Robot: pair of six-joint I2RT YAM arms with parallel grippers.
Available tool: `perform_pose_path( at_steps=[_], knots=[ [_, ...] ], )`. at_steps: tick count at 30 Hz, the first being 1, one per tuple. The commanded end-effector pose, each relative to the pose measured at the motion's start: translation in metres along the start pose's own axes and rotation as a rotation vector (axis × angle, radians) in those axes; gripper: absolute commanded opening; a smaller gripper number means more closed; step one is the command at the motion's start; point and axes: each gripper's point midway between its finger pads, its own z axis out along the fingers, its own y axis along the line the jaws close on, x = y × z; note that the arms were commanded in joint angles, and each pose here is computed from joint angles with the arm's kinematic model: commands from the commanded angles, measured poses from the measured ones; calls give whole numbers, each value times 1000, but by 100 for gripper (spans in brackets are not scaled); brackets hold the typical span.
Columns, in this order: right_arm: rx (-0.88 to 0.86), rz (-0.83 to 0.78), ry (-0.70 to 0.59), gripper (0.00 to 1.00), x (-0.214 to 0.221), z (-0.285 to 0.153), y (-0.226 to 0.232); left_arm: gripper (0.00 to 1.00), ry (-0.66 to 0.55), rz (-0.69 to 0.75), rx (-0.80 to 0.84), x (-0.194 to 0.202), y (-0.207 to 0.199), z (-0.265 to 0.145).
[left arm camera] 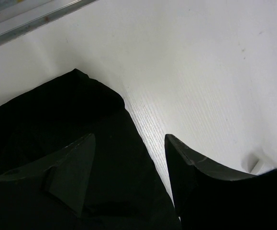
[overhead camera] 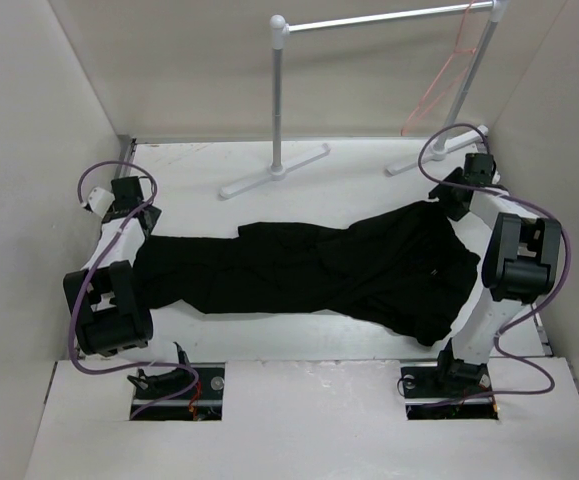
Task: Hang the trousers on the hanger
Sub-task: Flatten out the trousers at the center of the board.
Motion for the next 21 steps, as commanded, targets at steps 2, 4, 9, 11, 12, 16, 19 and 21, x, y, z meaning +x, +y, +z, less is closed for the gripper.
perform_pose_path(
  at_steps=[2, 4, 9, 11, 12, 16, 19, 21],
  knots=[
    [-88, -5, 18, 52, -8, 13, 23, 57, -35, 1, 30, -21, -15, -3],
    [-95, 11, 22, 21, -7, 11, 26, 57, -33, 10, 25, -22, -15, -2],
    [-157, 119, -224, 5, -62, -71, 36, 50, -31, 35, 19, -25, -14, -1],
    [-205, 147, -338, 6, -81, -119, 42, 40, -25, 53, 2, -23, -6, -1],
    [-216, 152, -379, 6, -86, -137, 42, 34, -20, 56, -6, -22, 0, -2],
    [-222, 178, -422, 6, -92, -165, 34, 23, -12, 54, -36, -15, 23, -5],
    [-227, 183, -430, 5, -93, -170, 33, 24, 7, 60, -53, -7, 33, -1],
    [-231, 185, -427, 5, -93, -169, 34, 28, 39, 62, -34, 2, 29, 6]
  ],
)
